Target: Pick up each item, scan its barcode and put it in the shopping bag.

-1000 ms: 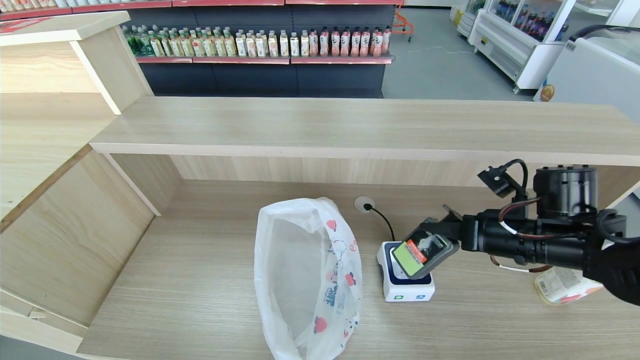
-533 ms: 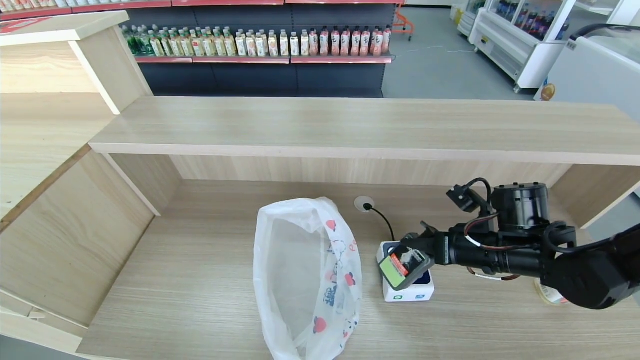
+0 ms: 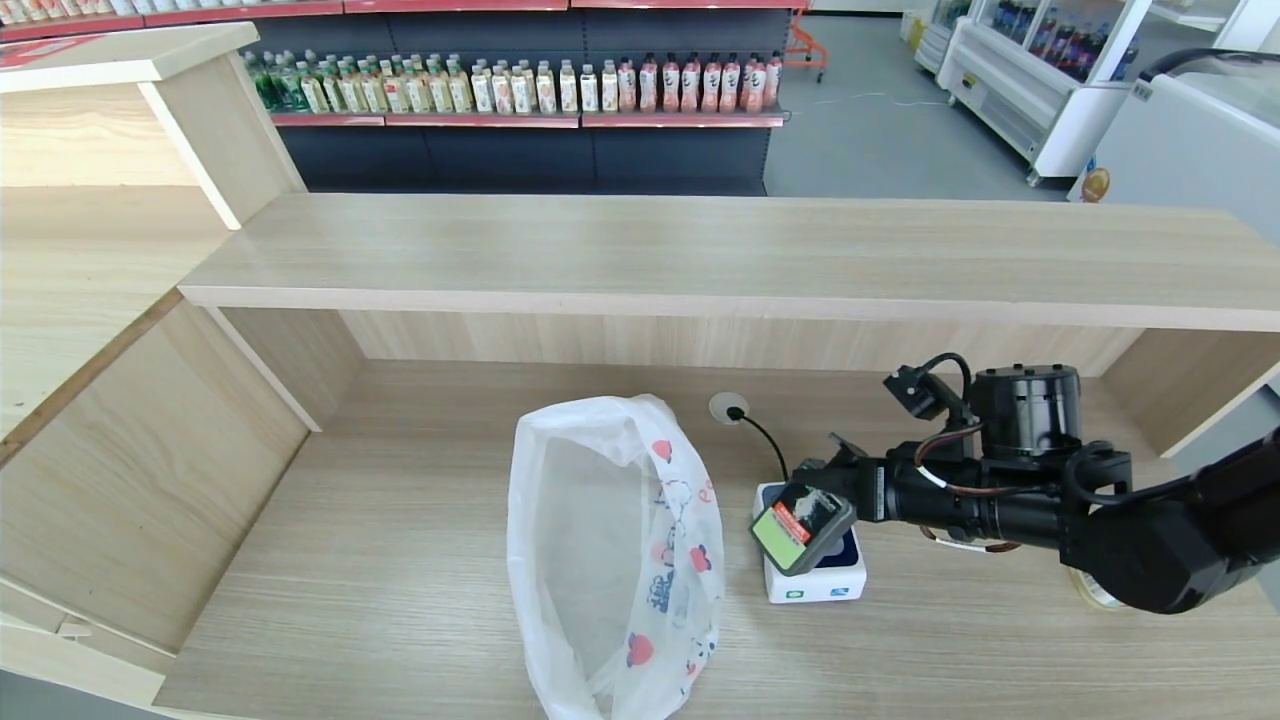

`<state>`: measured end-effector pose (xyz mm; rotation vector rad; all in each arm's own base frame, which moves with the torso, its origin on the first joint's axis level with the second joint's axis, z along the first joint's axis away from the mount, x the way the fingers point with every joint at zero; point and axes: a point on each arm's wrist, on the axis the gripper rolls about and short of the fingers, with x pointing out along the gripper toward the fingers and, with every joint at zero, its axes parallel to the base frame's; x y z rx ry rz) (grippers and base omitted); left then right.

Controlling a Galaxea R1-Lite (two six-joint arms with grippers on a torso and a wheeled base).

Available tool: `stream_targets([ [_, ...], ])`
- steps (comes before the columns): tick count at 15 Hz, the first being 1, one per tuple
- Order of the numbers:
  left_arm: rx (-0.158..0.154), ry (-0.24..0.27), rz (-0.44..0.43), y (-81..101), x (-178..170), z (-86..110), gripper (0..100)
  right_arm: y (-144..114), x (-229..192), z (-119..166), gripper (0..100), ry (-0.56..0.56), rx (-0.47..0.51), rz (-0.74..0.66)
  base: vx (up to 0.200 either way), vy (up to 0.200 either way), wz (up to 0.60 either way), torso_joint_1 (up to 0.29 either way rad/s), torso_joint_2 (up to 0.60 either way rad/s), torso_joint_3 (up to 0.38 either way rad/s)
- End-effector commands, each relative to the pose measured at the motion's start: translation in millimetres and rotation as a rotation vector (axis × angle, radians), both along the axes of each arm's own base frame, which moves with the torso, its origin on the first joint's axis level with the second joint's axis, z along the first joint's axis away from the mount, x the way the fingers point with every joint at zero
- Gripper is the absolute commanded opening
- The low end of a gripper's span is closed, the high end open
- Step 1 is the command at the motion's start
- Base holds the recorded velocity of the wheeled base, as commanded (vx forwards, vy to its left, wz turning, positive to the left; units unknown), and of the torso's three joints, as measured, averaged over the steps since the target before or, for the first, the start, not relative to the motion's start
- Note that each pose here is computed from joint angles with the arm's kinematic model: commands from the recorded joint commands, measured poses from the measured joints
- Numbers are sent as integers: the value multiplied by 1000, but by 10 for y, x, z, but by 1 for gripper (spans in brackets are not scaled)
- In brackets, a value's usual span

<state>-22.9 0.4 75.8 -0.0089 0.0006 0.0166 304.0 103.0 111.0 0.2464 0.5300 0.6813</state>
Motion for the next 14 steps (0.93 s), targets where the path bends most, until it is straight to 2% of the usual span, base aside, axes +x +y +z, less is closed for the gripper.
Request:
stream_targets([
  [1,0,1,0,0,0,-2,100,-5,-16,26,0,-7,2,0,0,0,0,0,0,0],
  [6,0,-1,0,0,0,0,100,-22,-69,88,0,-44,-16,11,0,0,0,0,0,0],
  [14,0,-1,0,0,0,0,100,-49,-176,106,0,-41,-17,13,0,0,0,0,0,0],
])
